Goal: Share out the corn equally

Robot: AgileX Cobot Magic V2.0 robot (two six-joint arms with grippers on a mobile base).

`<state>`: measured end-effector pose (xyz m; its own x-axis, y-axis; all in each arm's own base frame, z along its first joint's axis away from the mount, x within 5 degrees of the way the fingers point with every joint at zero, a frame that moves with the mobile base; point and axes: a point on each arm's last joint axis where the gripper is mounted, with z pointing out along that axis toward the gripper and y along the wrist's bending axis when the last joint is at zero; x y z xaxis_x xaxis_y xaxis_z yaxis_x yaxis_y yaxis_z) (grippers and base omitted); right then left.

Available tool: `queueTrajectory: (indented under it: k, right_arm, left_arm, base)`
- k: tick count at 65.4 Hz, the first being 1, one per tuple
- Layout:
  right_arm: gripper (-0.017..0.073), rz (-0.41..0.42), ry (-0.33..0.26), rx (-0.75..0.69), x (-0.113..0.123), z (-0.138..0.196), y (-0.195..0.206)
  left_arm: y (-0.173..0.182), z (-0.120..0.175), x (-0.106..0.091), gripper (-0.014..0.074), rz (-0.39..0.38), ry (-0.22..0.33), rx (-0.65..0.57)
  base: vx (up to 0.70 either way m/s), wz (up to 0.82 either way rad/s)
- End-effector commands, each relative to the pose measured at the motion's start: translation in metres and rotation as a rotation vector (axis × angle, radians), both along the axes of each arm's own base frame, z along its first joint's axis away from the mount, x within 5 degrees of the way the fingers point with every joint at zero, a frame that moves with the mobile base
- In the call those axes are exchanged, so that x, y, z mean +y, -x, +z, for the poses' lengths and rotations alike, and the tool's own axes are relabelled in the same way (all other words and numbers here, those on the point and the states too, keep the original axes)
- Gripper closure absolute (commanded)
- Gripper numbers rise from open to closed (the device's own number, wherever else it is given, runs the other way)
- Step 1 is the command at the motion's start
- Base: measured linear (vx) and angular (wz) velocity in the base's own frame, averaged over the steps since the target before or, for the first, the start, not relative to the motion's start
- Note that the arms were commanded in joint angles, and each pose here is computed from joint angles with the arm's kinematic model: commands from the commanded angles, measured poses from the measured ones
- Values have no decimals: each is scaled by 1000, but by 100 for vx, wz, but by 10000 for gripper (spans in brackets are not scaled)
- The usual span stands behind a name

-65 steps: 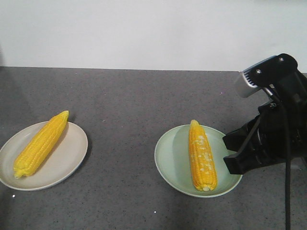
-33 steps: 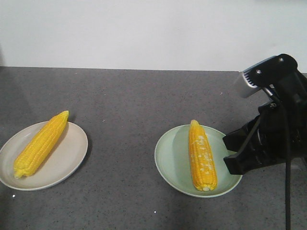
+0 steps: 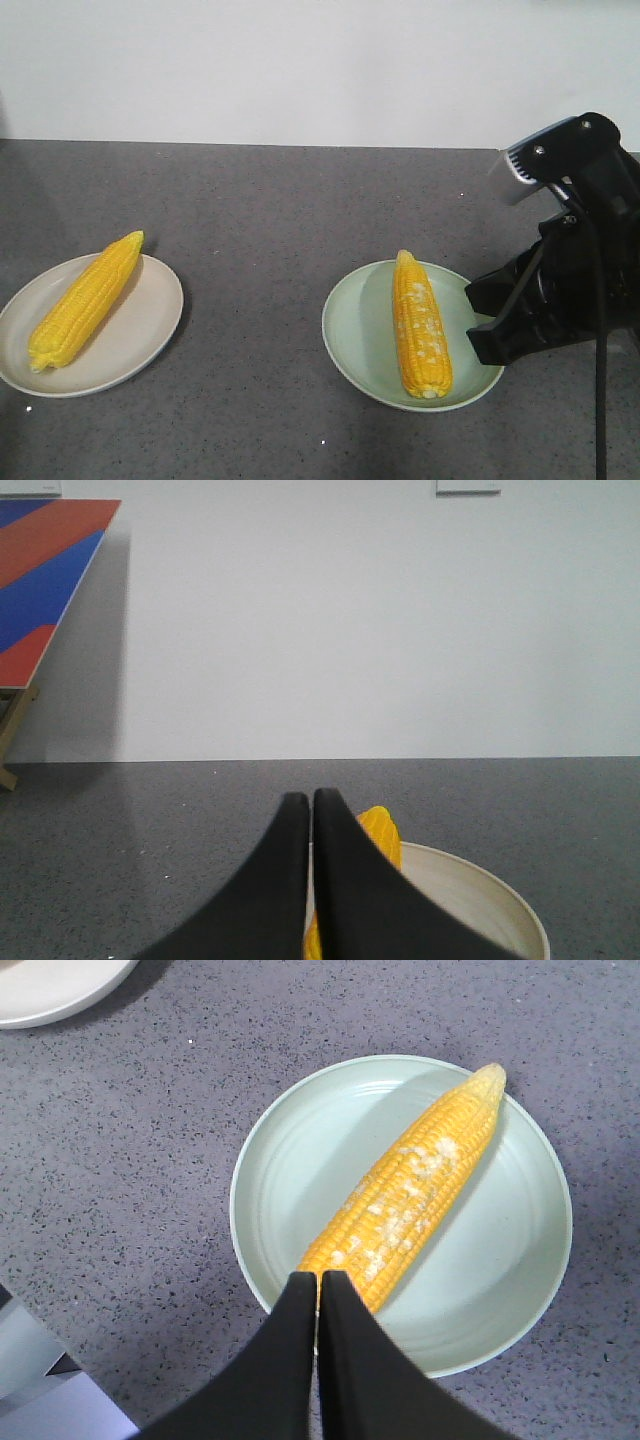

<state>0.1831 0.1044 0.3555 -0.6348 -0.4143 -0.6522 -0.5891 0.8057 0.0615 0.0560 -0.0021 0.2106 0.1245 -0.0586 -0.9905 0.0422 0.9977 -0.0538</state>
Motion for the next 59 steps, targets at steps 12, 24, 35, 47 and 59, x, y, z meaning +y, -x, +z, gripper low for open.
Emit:
queueTrajectory:
  k: [12, 24, 35, 47, 59]
  right_arm:
    - [564, -237, -50, -316, -59, 12, 25]
    - [562, -387, -13, -558, -89, -9, 64]
    - [562, -479, -151, -759, -95, -43, 104]
    - [562, -612, -190, -859, -104, -92, 120]
    - [561, -622, -193, -882, -105, -126, 125]
  left_arm:
    - [2, 3, 0, 600, -7, 12, -81]
    - [2, 3, 0, 600, -7, 12, -79]
    - [2, 3, 0, 600, -7, 12, -79]
    - [2, 3, 0, 600, -7, 12, -79]
    - [2, 3, 0, 600, -7, 12, -79]
  base:
    - [0, 0]
    - [0, 0]
    - [0, 0]
    - [0, 0]
    - [0, 0]
